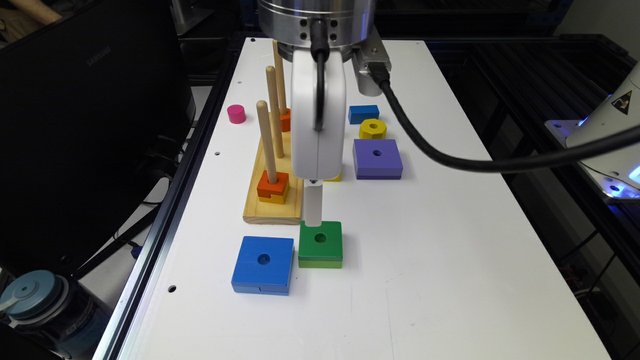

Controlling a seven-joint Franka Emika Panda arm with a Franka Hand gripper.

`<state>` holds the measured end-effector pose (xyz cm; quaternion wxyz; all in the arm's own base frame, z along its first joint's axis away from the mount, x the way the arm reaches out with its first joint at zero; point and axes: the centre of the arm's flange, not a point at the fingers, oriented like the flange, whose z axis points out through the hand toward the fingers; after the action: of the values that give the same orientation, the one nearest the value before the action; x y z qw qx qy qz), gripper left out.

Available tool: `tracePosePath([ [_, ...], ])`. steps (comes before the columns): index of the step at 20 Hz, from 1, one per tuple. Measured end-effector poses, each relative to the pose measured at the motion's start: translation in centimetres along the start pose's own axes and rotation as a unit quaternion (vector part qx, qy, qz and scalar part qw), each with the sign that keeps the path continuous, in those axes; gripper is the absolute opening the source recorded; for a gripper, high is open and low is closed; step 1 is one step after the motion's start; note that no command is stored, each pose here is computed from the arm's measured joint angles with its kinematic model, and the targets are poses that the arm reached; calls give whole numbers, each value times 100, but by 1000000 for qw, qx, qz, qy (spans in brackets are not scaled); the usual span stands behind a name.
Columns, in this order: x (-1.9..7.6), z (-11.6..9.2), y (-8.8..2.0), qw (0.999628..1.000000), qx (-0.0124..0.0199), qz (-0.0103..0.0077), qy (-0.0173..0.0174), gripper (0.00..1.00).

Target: Pick up green block.

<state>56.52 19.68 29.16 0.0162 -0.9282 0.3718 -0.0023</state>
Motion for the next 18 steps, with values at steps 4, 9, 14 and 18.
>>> tracePosePath([
  [4, 7, 160, 9, 999984, -3548, -1069, -4279, 100],
  [9, -5, 265, -8, 999990, -2551, -454, -3712, 100],
  [14, -73, 256, -52, 999996, -794, -647, -2652, 100],
  [18, -74, 254, -54, 999997, -457, -574, -2466, 100],
])
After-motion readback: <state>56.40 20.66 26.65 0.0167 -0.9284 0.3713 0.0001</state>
